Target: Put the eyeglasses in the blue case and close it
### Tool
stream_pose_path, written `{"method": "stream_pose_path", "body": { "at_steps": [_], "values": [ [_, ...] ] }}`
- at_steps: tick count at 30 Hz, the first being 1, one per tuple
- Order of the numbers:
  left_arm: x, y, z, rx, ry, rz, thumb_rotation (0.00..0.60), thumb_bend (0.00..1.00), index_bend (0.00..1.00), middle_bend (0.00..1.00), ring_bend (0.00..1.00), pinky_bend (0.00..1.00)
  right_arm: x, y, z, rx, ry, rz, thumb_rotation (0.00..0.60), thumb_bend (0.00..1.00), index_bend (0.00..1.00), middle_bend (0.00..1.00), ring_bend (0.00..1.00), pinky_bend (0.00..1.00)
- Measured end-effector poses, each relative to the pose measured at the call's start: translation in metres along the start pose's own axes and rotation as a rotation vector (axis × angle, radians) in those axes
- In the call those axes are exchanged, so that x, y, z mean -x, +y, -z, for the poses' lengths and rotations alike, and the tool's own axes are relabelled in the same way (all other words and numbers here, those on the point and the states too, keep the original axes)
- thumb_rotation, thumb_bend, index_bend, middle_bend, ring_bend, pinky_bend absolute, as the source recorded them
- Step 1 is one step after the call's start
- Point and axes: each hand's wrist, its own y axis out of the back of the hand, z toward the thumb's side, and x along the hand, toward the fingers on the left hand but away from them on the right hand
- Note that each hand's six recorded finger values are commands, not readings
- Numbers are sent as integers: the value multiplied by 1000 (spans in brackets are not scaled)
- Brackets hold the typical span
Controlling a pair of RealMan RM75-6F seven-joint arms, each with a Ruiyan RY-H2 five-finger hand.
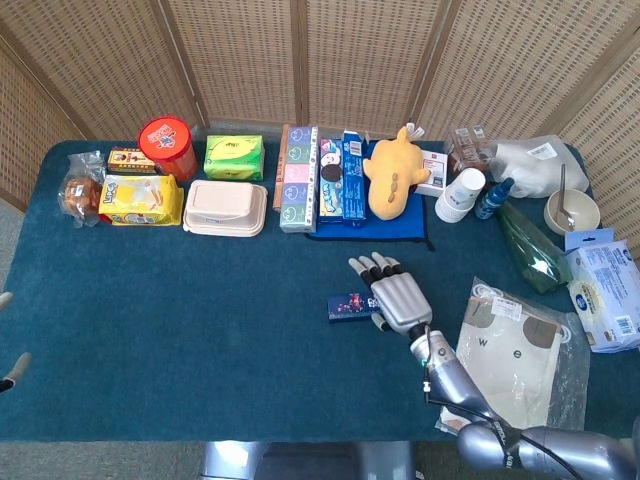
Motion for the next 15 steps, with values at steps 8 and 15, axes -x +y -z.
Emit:
{"method": "stream_pose_path", "body": {
  "at_steps": [8,15],
  "values": [
    [6,-3,5,-53,98,62,600,308,45,53,0,0,-61,20,49,-42,-138,125,596,284,29,136,22,132],
    [9,-8,3,-80,126,89,600,309,51,54,0,0,-115,23,87,-105,-271,200,600,285,164,203,67,128]
  ]
}}
